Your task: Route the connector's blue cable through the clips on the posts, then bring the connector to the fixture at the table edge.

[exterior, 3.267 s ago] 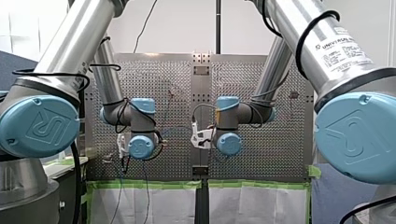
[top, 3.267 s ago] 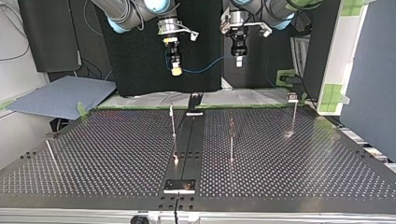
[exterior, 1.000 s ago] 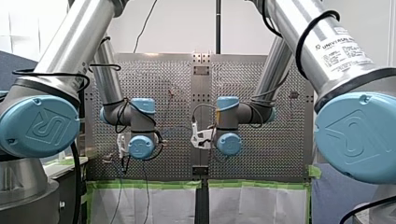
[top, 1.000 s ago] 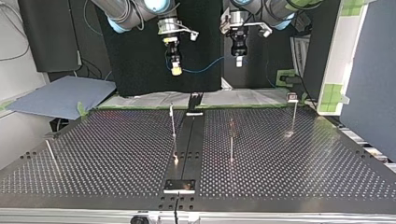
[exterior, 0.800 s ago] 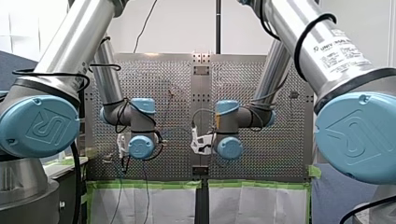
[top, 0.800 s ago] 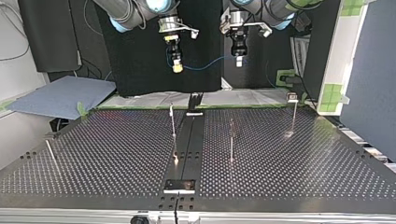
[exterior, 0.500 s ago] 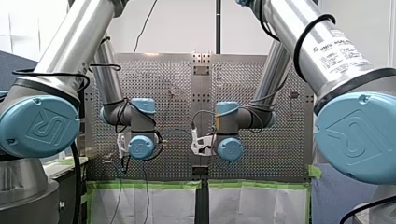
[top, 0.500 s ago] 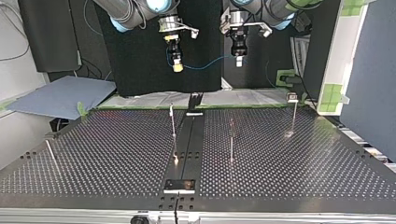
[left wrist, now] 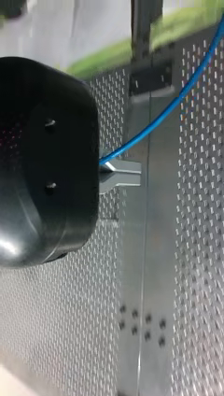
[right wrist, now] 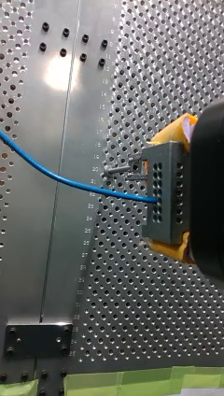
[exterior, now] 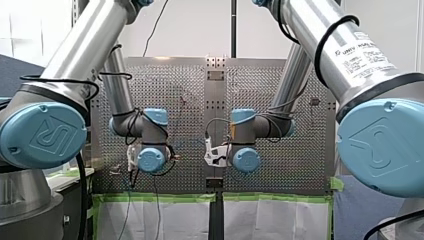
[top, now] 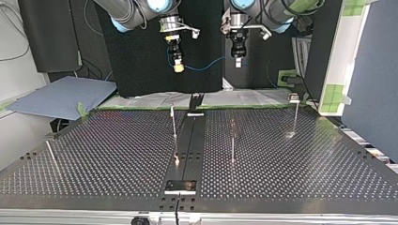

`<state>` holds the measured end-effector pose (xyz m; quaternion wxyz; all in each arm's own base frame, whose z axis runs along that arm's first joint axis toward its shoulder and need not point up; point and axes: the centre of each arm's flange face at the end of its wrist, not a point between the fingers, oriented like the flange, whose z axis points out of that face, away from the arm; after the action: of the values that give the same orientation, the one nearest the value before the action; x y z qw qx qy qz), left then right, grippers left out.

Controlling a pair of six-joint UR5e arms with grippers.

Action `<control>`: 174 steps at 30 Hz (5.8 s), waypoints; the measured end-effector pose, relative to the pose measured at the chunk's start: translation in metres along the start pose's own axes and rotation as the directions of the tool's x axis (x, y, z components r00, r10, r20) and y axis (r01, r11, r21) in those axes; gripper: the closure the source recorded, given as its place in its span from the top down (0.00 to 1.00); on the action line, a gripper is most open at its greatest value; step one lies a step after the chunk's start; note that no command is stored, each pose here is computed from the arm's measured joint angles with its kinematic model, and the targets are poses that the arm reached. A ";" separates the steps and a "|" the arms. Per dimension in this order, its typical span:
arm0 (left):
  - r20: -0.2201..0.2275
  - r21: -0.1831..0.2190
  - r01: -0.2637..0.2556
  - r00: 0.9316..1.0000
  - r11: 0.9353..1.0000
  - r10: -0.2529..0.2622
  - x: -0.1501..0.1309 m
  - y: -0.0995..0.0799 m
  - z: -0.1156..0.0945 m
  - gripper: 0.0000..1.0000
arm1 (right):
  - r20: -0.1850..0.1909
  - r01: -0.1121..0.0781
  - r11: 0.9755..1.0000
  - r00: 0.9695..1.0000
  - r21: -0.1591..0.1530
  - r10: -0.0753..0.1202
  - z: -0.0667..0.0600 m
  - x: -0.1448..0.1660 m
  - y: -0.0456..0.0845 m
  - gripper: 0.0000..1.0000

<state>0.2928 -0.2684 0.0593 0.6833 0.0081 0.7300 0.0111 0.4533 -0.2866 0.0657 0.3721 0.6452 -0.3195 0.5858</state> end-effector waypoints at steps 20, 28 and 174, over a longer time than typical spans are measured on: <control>-0.040 -0.008 -0.025 0.999 1.000 0.025 0.016 0.003 0.001 0.02 | 0.001 -0.004 1.000 1.000 -0.012 0.004 0.004 0.001 0.003 0.00; 0.035 -0.058 0.075 0.997 0.995 -0.073 -0.006 0.005 0.013 0.02 | -0.044 -0.067 0.997 0.997 -0.047 0.065 0.029 0.039 0.015 0.00; 0.193 0.030 0.177 0.965 0.984 -0.179 -0.228 0.062 0.208 0.07 | -0.088 -0.139 0.990 0.986 0.019 0.140 0.128 0.195 0.084 0.00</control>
<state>0.5157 -0.2118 0.2746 0.7496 -0.0522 0.6575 -0.0557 0.4695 -0.4352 0.2638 0.3398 0.5969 -0.3433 0.6406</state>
